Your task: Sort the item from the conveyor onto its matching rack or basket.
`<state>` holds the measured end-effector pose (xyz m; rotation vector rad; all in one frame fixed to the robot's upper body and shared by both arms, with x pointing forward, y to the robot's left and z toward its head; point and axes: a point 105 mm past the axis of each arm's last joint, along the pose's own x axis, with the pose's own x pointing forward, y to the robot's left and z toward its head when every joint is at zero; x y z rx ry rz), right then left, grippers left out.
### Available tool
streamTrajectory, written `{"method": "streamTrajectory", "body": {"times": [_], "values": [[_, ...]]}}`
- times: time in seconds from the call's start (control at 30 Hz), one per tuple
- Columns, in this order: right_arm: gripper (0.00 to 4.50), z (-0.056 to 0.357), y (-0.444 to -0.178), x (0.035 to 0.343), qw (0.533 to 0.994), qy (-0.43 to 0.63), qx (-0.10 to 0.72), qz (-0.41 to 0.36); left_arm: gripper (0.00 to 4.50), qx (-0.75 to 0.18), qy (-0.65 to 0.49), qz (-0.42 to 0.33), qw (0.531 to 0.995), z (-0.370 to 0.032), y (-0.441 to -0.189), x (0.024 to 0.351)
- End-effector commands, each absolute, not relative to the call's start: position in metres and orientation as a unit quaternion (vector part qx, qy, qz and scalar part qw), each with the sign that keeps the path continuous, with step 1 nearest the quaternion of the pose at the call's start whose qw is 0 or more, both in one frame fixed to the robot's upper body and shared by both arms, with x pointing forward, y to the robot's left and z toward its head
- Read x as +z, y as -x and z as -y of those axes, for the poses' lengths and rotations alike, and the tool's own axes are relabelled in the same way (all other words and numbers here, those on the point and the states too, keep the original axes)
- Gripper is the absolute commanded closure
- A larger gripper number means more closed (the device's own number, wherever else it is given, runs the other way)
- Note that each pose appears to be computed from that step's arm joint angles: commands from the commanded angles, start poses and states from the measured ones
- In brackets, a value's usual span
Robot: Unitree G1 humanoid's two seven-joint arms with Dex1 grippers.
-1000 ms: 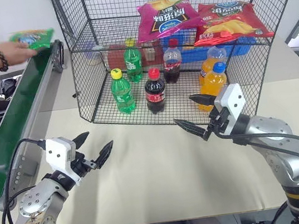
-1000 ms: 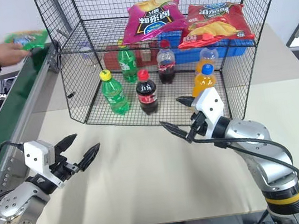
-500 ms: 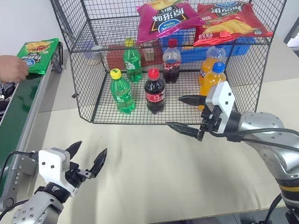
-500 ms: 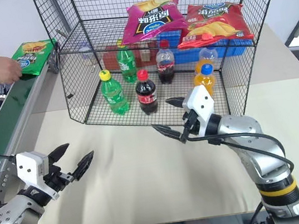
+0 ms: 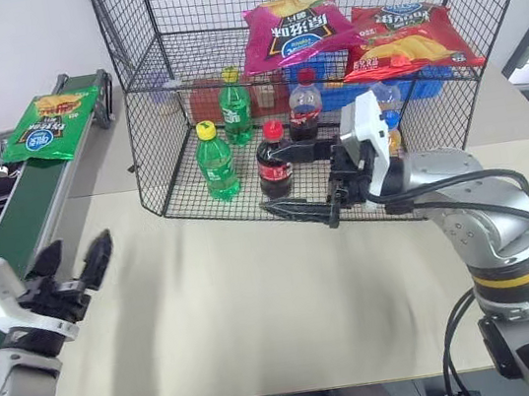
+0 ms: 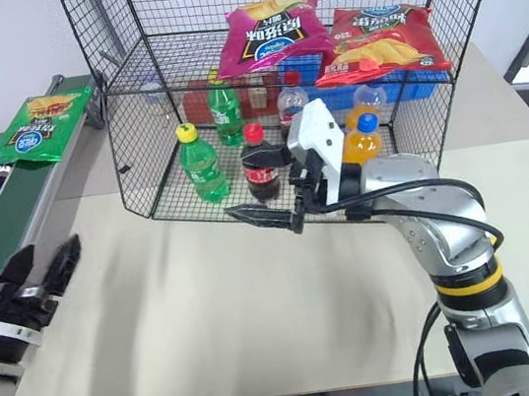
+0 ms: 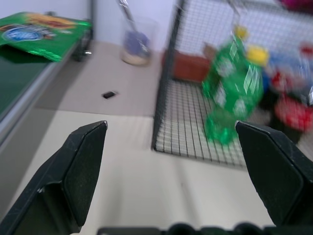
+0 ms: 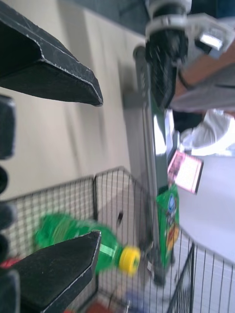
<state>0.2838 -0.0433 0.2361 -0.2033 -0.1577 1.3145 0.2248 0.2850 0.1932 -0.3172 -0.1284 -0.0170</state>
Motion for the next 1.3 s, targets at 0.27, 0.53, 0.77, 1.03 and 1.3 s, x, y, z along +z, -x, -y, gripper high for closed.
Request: {"method": "streamTrajectory", "body": {"times": [0.27, 0.53, 0.77, 1.03, 1.3], "values": [[0.00, 0.024, -0.274, 0.265, 0.744, 0.086, 0.654, 0.111, 0.04, 0.208, 0.302, 0.105, 0.924, -0.374, -0.200, 0.200], [0.00, 0.019, -0.268, 0.277, 0.728, 0.078, 0.671, 0.111, 0.04, 0.254, 0.408, 0.069, 0.874, -0.406, -0.196, 0.176], [0.00, 0.018, -0.266, 0.280, 0.727, 0.084, 0.673, 0.109, 0.04, 0.196, 0.477, 0.040, 0.856, -0.398, -0.210, 0.166], [0.00, 0.021, -0.267, 0.282, 0.738, 0.090, 0.659, 0.114, 0.04, 0.191, 0.515, 0.045, 0.835, -0.408, -0.209, 0.159], [0.00, 0.023, -0.268, 0.284, 0.744, 0.097, 0.651, 0.116, 0.04, 0.183, 0.537, 0.053, 0.822, -0.413, -0.210, 0.155]]}}
